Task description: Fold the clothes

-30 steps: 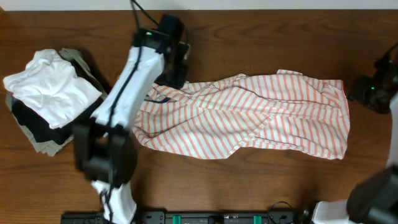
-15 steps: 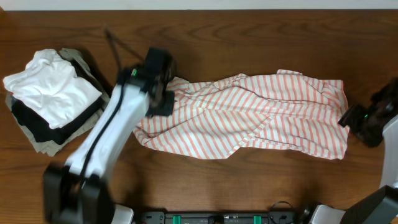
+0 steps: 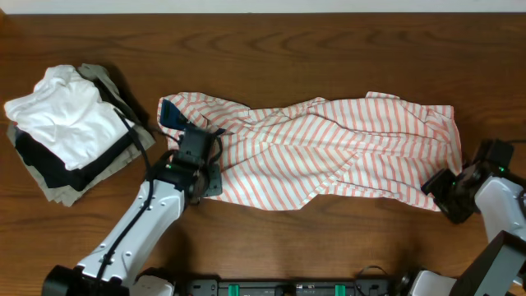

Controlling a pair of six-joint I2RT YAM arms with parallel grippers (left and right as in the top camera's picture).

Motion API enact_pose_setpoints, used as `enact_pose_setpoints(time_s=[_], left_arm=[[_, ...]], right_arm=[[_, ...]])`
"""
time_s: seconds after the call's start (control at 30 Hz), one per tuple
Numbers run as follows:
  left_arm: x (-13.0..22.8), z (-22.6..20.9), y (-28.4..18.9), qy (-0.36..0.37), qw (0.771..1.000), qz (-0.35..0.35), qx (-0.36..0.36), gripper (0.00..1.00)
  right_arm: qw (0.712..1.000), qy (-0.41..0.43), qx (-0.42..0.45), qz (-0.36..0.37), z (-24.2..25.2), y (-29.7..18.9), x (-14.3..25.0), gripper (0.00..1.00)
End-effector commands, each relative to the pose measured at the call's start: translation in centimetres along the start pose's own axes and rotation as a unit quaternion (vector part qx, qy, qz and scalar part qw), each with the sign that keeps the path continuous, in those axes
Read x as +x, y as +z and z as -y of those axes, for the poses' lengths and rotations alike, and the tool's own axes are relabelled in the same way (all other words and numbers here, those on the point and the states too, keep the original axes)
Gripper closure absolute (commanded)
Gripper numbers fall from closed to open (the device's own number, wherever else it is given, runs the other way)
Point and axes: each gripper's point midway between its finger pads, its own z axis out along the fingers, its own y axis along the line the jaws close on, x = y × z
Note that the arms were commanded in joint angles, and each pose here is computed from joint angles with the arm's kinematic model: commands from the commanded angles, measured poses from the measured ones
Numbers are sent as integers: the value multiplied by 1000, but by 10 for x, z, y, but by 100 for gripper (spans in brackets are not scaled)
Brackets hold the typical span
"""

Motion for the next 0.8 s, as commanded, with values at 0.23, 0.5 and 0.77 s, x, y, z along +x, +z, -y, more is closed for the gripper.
enact_pose_setpoints(time_s=[0.23,0.5,0.77], left_arm=[[13,-4,4,-27,999,-23,-4,51],[21,-15,18,-28,999,-17,-24,41],[28,-17,23,-57,998,-19,-26,30]], right_arm=[[998,42,53,14,20,-2,-1,39],[996,42,75,21,29,0,-1,40],[996,41,74,23,34,14,8,78]])
